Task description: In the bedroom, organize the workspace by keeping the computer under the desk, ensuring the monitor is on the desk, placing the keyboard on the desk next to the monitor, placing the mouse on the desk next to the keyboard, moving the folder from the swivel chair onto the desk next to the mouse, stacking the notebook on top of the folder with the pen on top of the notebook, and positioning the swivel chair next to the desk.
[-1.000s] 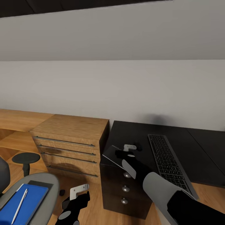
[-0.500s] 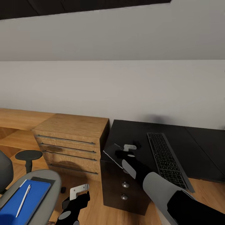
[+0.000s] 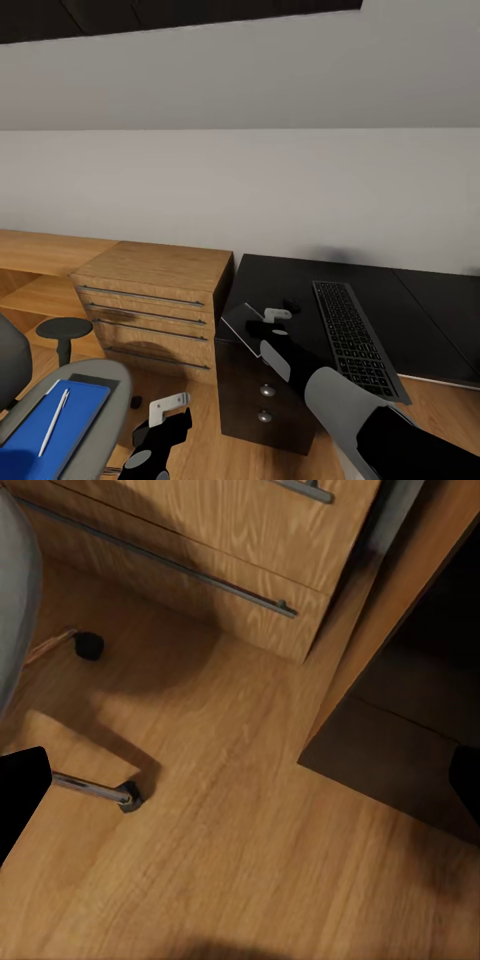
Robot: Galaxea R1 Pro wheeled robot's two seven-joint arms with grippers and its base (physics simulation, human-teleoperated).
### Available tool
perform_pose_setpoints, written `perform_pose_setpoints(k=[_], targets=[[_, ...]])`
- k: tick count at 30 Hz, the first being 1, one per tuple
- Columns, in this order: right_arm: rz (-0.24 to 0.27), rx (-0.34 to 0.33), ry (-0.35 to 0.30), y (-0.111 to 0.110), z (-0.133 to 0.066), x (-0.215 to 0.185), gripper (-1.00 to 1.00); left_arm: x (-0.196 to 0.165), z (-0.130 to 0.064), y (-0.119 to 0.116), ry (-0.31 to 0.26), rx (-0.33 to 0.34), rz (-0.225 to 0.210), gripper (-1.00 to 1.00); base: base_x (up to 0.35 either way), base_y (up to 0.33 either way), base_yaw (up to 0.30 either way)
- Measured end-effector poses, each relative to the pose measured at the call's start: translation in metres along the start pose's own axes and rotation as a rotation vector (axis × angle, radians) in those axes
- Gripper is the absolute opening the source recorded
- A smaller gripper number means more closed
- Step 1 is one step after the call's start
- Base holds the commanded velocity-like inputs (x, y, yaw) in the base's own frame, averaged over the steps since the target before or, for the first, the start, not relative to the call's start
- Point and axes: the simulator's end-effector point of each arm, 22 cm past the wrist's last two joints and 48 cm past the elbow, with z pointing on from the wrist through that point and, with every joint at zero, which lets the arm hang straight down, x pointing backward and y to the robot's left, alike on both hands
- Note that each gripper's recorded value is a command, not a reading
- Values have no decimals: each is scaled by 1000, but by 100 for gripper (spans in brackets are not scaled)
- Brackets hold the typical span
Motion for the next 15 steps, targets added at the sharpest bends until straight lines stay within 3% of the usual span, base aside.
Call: perform_pose_setpoints(k=[15], targets=[[0, 0, 0, 0, 0, 0, 100, 0, 0, 0, 1, 0, 0, 100, 0, 0, 0]])
